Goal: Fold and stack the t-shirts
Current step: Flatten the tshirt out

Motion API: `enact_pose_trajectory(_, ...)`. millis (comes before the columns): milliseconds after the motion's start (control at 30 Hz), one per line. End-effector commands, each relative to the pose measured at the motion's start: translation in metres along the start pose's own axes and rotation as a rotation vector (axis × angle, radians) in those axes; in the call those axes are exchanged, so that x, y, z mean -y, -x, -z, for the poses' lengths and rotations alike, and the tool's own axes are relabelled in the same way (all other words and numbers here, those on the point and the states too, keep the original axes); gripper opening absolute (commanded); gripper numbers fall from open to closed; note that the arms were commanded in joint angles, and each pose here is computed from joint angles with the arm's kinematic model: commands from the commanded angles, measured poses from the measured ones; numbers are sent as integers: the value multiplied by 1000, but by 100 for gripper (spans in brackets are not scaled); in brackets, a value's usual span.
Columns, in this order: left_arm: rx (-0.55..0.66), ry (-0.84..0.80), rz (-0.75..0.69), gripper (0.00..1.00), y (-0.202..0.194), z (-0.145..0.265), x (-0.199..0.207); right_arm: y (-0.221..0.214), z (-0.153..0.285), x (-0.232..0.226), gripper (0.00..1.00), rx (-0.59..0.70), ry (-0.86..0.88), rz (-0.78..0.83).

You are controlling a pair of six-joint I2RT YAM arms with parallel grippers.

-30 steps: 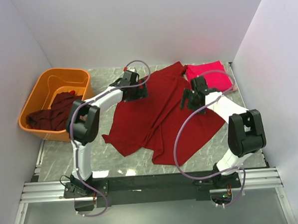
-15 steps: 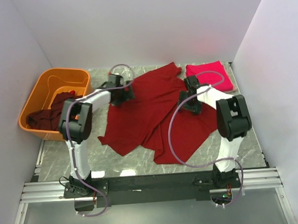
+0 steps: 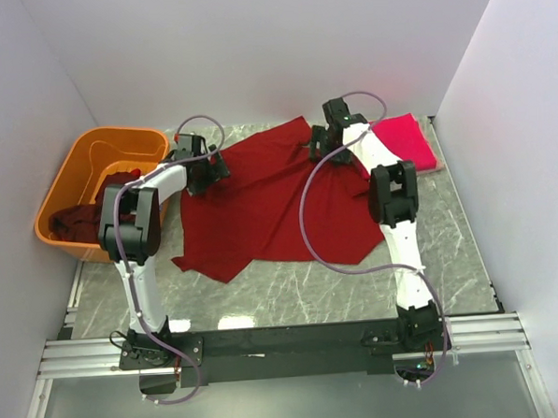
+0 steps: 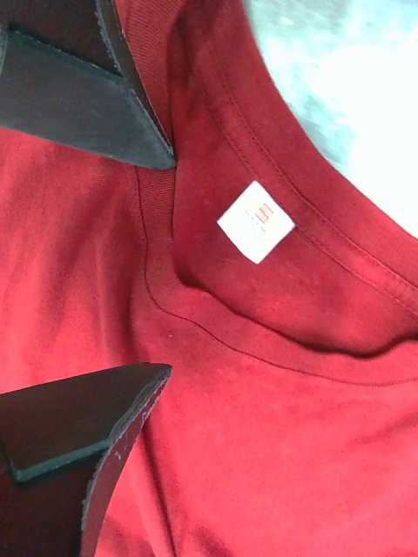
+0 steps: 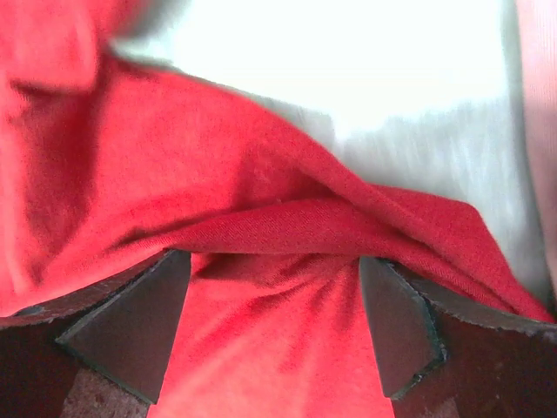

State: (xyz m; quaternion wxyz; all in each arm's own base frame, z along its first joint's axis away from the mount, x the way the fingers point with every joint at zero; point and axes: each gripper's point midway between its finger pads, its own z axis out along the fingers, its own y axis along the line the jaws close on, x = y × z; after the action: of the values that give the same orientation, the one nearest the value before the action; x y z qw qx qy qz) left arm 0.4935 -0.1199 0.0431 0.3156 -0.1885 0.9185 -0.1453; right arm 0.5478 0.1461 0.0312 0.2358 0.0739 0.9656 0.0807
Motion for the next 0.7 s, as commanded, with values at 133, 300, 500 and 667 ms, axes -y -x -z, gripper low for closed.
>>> enact_pose_trajectory(133,-5,-67,-17,99,19,1,28,57,16,-21,84,165,114,66)
enact_pose_trajectory(300,72,-114,-46,99,40,44,50,84,92,-34,85,286,123,115)
enact_pose_trajectory(500,132,-150,-75,99,19,111,73,41,166,-30,85,347,92,79)
enact_pose_trajectory(667,161,-105,14,99,-27,160,51,-36,183,2,85,335,89,-78)
